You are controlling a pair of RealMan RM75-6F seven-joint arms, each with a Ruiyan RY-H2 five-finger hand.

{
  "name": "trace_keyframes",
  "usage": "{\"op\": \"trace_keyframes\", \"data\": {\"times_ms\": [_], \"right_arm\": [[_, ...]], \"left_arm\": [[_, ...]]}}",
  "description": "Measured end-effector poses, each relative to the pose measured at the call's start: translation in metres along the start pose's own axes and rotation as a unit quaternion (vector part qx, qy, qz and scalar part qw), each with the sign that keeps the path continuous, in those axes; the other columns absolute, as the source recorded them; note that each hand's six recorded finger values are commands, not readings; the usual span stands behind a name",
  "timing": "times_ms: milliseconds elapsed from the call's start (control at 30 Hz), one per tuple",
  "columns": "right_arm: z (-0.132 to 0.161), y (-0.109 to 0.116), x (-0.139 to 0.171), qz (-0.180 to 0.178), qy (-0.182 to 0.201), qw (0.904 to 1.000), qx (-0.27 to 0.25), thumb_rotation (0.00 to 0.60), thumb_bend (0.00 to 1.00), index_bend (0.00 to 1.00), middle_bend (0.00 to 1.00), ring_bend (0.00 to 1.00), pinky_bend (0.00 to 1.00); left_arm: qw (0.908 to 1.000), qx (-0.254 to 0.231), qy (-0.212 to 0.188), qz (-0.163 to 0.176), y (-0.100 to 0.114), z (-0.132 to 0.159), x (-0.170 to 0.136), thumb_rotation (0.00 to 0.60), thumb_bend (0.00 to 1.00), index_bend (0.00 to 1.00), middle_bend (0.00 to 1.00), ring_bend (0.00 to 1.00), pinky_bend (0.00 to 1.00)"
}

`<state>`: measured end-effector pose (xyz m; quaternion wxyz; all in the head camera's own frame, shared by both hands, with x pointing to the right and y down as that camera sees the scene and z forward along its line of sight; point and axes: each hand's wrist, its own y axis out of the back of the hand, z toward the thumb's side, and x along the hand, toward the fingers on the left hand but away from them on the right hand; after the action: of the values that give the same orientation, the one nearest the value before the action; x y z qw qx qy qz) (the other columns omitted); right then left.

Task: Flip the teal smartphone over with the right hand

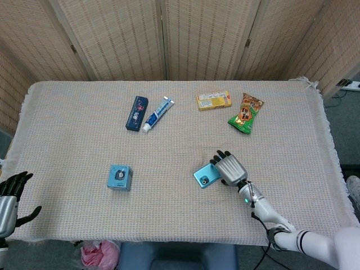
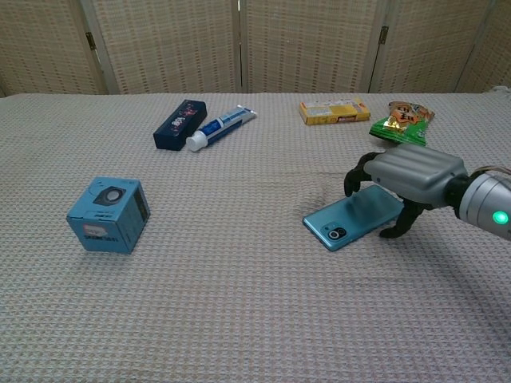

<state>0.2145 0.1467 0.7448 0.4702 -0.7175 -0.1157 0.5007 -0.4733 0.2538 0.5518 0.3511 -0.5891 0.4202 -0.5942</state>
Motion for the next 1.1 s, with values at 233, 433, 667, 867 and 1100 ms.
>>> {"op": "trace_keyframes", "data": {"times_ms": [233,433,667,867,1100], "right_arm": [[0.004,-0.003,-0.008,0.006,0.004,1.0,0.007,0.6,0.08,0.31,0.33,0.14,0.28],[0.006,-0.006,-0.011,0.01,0.008,0.9998,0.013,0.6,0.11,0.32,0.35,0.14,0.28],[0.006,-0.009,-0.015,0.021,0.014,0.9994,0.021,0.6,0.22,0.32,0.37,0.15,0.28],[0.006,-0.007,-0.016,0.028,0.021,0.9992,0.021,0.6,0.37,0.33,0.37,0.16,0.28],[0.002,0.002,-0.015,0.041,0.026,0.9986,0.02,0.6,0.47,0.34,0.38,0.17,0.28]], "left_arm": [[1.0,-0.001,0.004,0.0,-0.001,-0.003,-0.001,0.6,0.21,0.16,0.15,0.14,0.19],[1.0,0.0,0.005,0.0,-0.001,-0.005,-0.001,0.6,0.21,0.16,0.15,0.14,0.19],[1.0,0.001,0.006,0.001,-0.001,-0.006,-0.001,0.6,0.21,0.16,0.15,0.14,0.19],[1.0,0.003,0.009,0.003,0.001,-0.007,-0.002,0.6,0.21,0.16,0.15,0.14,0.19],[0.9999,0.004,0.008,0.004,0.002,-0.007,-0.001,0.6,0.21,0.16,0.15,0.14,0.19]]}}
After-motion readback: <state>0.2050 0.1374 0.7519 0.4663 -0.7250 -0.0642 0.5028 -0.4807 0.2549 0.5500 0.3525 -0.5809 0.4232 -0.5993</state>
